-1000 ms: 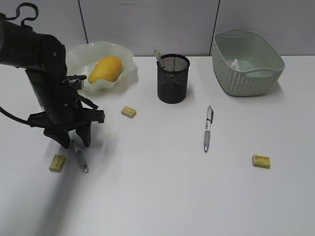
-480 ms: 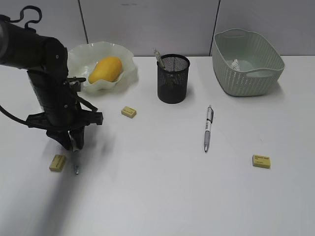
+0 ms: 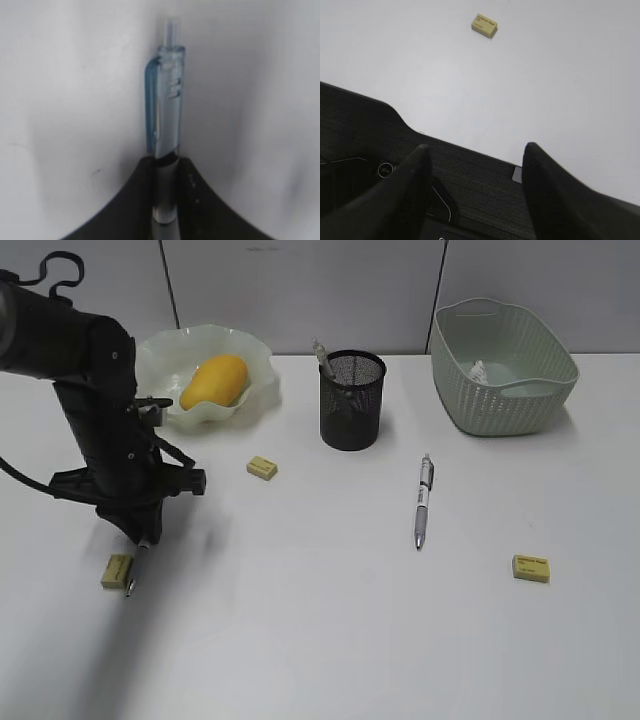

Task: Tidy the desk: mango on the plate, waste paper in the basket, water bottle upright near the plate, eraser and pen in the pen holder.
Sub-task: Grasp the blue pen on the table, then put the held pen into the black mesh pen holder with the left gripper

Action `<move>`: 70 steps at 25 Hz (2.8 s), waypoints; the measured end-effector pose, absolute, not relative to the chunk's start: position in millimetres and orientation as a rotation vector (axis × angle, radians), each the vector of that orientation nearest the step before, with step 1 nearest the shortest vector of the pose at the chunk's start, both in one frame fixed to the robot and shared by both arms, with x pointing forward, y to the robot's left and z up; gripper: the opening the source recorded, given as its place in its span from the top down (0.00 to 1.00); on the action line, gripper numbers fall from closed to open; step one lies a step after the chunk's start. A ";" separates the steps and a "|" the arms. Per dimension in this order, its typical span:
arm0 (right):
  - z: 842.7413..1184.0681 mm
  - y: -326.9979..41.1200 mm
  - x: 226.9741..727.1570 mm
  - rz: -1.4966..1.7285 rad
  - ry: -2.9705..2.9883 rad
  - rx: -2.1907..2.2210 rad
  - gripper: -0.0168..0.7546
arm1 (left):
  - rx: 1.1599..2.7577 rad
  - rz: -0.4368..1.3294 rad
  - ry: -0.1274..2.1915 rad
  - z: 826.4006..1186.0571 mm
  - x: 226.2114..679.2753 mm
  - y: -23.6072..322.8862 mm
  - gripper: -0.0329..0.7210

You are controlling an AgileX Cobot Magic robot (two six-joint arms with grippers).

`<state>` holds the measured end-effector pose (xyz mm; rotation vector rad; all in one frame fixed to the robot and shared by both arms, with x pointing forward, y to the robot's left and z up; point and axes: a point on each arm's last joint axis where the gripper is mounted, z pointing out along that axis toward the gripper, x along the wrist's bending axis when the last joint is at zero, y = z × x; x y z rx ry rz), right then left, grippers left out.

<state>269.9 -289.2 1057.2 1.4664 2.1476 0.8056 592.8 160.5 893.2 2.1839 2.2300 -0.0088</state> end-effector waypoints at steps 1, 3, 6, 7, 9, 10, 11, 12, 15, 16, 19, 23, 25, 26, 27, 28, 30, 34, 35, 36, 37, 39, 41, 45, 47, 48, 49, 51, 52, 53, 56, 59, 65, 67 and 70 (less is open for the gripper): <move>1057.2 -289.2 269.9 0.806 2.148 1.466 0.38 | 2.184 -0.011 2.231 893.9 593.5 160.2 0.82; 1057.2 -289.2 269.9 0.806 2.148 1.466 0.38 | 2.165 -0.039 2.244 894.5 596.2 157.4 0.82; 1057.2 -289.2 269.9 0.806 2.148 1.466 0.38 | 2.083 -0.109 2.230 901.0 605.9 145.1 0.82; 1057.2 -289.2 269.9 0.806 2.148 1.466 0.38 | 2.067 -0.122 2.207 906.9 610.5 140.1 0.82; 1057.2 -289.2 269.9 0.806 2.148 1.466 0.38 | 2.041 -0.147 2.152 921.1 618.5 130.3 0.82; 1057.2 -289.2 269.9 0.806 2.148 1.466 0.38 | 2.029 -0.148 2.113 930.3 623.9 125.4 0.82; 1057.2 -289.2 269.9 0.806 2.148 1.466 0.38 | 2.015 -0.144 2.075 940.1 629.0 120.0 0.82; 1057.2 -289.2 269.9 0.806 2.148 1.466 0.38 | 2.004 -0.134 2.035 950.7 633.9 114.2 0.82; 1057.2 -289.2 269.9 0.806 2.148 1.466 0.38 | 1.965 -0.081 1.904 985.3 647.7 97.9 0.82; 1057.2 -289.2 269.9 0.806 2.148 1.466 0.38 | 1.947 -0.056 1.859 996.5 652.0 93.6 0.82; 1057.2 -289.2 269.9 0.806 2.148 1.466 0.38 | 1.839 0.050 1.702 1037.8 667.0 80.4 0.82; 1057.2 -289.2 269.9 0.806 2.148 1.466 0.38 | 1.674 0.200 1.483 1078.5 679.3 63.0 0.82; 1057.3 -289.2 270.0 0.807 2.147 1.466 0.38 | 1.632 0.268 1.376 1088.2 679.9 52.0 0.82; 1057.3 -289.2 270.0 0.807 2.147 1.466 0.38 | 1.622 0.301 1.322 1091.7 678.6 45.3 0.82; 1057.3 -289.2 270.1 0.808 2.146 1.465 0.38 | 1.618 0.332 1.272 1093.7 677.6 39.2 0.82; 1057.3 -289.2 270.1 0.807 2.146 1.466 0.38 | 1.622 0.359 1.226 1095.0 675.4 32.4 0.82; 1057.3 -289.3 270.1 0.807 2.146 1.465 0.38 | 1.623 0.419 1.144 1093.5 673.3 18.9 0.82; 1057.4 -289.4 270.2 0.806 2.144 1.464 0.38 | 1.668 0.495 1.059 1073.1 675.6 1.1 0.82; 1057.4 -289.5 270.3 0.805 2.144 1.464 0.38 | 1.684 0.506 1.053 1065.4 677.8 -1.0 0.82; 1057.5 -289.4 270.4 0.807 2.142 1.462 0.38 | 1.697 0.509 1.054 1057.4 679.9 -2.8 0.82; 1057.5 -289.5 270.4 0.806 2.142 1.462 0.38 | 1.710 0.512 1.056 1050.9 681.6 -3.7 0.82; 1057.7 -289.4 270.7 0.809 2.139 1.460 0.38 | 1.739 0.507 1.068 1034.1 685.5 -6.2 0.82; 1057.7 -289.4 270.7 0.809 2.139 1.460 0.38 | 1.766 0.499 1.082 1017.8 688.7 -8.3 0.82; 1057.8 -289.6 270.7 0.807 2.138 1.459 0.38 | 1.829 0.467 1.125 987.6 691.8 -10.8 0.82; 1057.8 -289.6 270.8 0.808 2.137 1.459 0.38 | 1.856 0.455 1.140 978.0 692.2 -11.2 0.82; 1057.8 -289.6 270.8 0.808 2.137 1.459 0.38 | 1.863 0.452 1.144 975.1 692.3 -11.3 0.82; 1057.8 -289.6 270.8 0.808 2.137 1.459 0.38 | 1.869 0.448 1.149 972.6 692.4 -11.4 0.82; 1058.0 -289.8 271.1 0.806 2.134 1.456 0.38 | 1.876 0.444 1.153 969.5 692.6 -11.5 0.82; 1058.0 -289.8 271.1 0.807 2.133 1.455 0.38 | 1.877 0.443 1.155 968.3 692.7 -11.7 0.82; 1058.0 -289.9 271.2 0.806 2.132 1.455 0.38 | 1.878 0.442 1.156 967.0 692.9 -11.8 0.82; 1058.0 -290.1 271.2 0.804 2.132 1.454 0.38 | 1.881 0.441 1.158 965.4 693.0 -11.9 0.76; 1058.2 -290.0 271.4 0.806 2.130 1.453 0.38 | 1.873 0.439 1.159 966.2 693.1 -12.1 0.60; 1058.2 -290.0 271.4 0.806 2.130 1.453 0.38 | 1.809 0.435 1.150 985.1 691.7 -11.9 0.39; 1058.2 -290.0 271.4 0.806 2.130 1.453 0.38 | 1.777 0.448 1.131 1001.0 690.0 -10.6 0.38; 1058.2 -290.0 271.4 0.806 2.130 1.453 0.38 | 1.735 0.465 1.102 1030.0 684.6 -6.9 0.38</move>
